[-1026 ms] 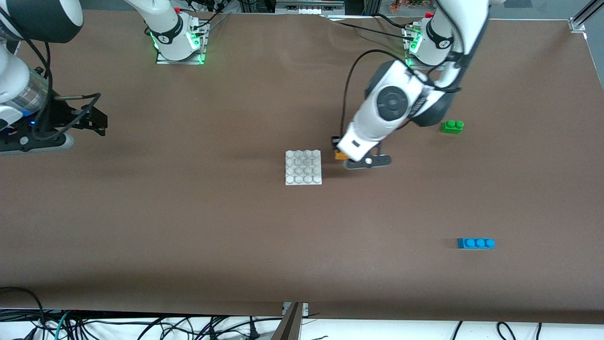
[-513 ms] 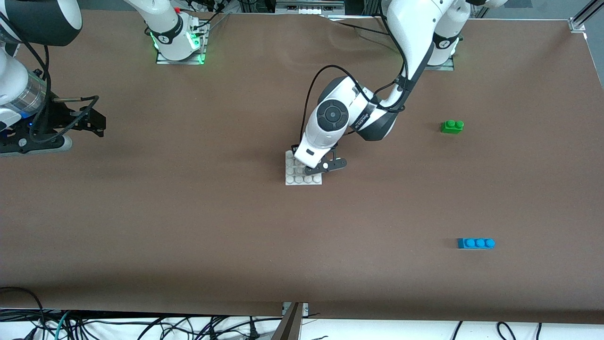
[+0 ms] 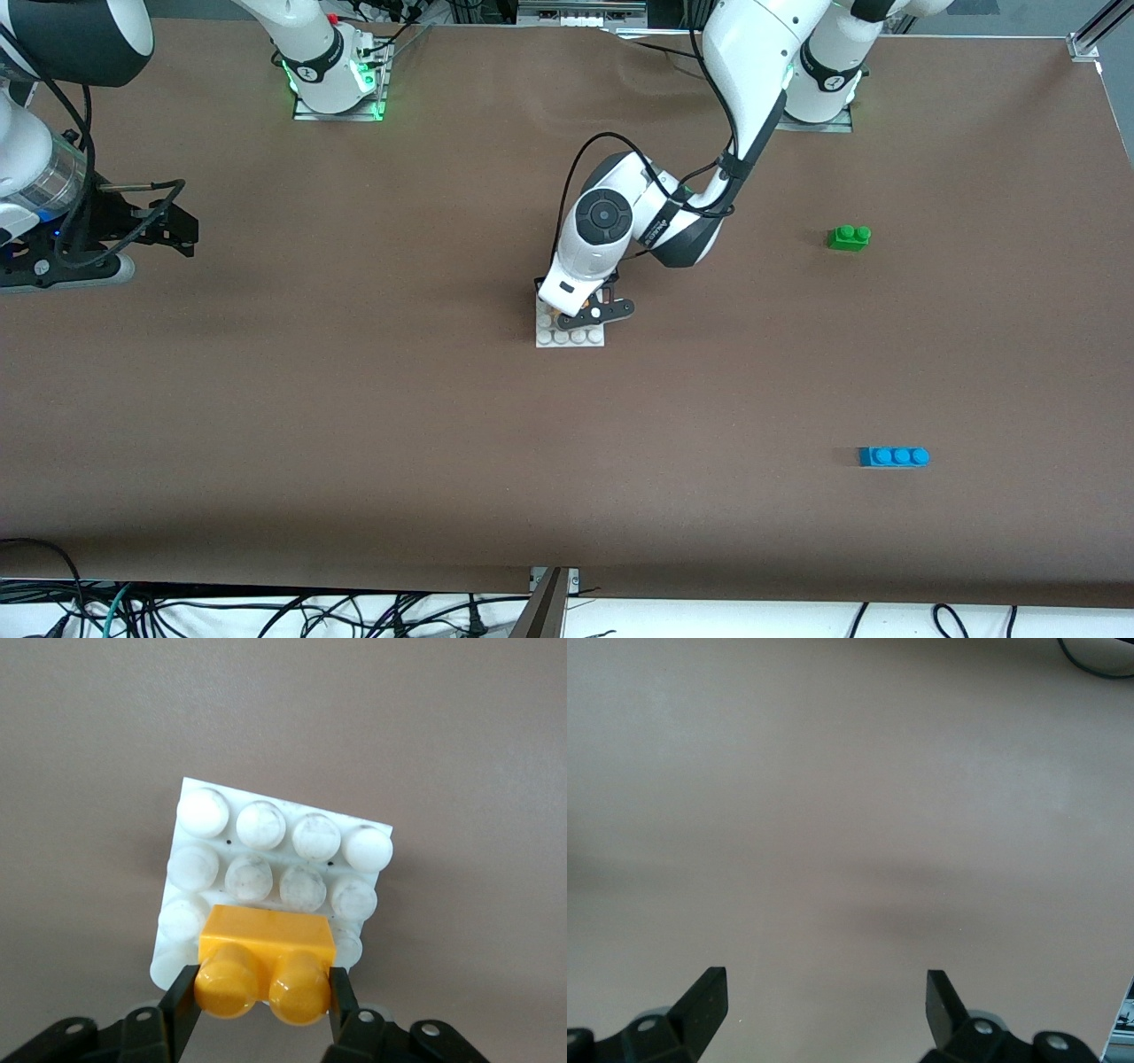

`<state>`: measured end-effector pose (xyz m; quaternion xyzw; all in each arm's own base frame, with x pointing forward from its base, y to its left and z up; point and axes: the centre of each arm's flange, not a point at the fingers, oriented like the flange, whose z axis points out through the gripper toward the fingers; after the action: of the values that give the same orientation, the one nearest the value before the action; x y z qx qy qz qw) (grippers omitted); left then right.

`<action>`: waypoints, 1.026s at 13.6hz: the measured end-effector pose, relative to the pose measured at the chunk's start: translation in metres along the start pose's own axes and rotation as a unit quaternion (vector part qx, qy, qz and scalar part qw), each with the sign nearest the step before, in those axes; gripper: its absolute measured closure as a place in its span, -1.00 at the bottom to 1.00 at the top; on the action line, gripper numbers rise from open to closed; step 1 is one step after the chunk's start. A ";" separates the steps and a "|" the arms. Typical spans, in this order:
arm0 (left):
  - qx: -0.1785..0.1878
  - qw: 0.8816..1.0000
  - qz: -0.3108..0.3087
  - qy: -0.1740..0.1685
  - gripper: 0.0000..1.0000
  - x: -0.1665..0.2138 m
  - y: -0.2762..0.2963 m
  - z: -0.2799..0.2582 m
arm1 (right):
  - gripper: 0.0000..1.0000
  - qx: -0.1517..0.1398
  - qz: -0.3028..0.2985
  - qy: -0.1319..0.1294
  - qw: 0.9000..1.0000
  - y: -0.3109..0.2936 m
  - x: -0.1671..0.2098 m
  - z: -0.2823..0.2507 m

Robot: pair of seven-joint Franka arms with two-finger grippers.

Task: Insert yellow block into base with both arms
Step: 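Press the yellow block down onto the base plate studs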

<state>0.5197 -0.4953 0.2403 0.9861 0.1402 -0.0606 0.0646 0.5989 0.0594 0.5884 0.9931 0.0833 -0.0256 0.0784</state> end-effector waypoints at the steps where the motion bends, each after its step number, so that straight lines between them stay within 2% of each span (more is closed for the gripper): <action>1: 0.000 1.000 0.001 0.000 -0.25 -0.001 0.001 0.000 | -0.99 0.000 0.000 0.000 1.000 0.001 0.000 0.000; 14: 0.022 1.000 0.013 0.003 -0.27 -0.004 -0.001 0.025 | -0.99 0.000 0.007 0.000 1.000 0.008 0.000 0.001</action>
<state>0.5128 -0.4991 0.2161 0.9893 0.1259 -0.0599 0.0431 0.5999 0.0510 0.5887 0.9937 0.0761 -0.0250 0.0789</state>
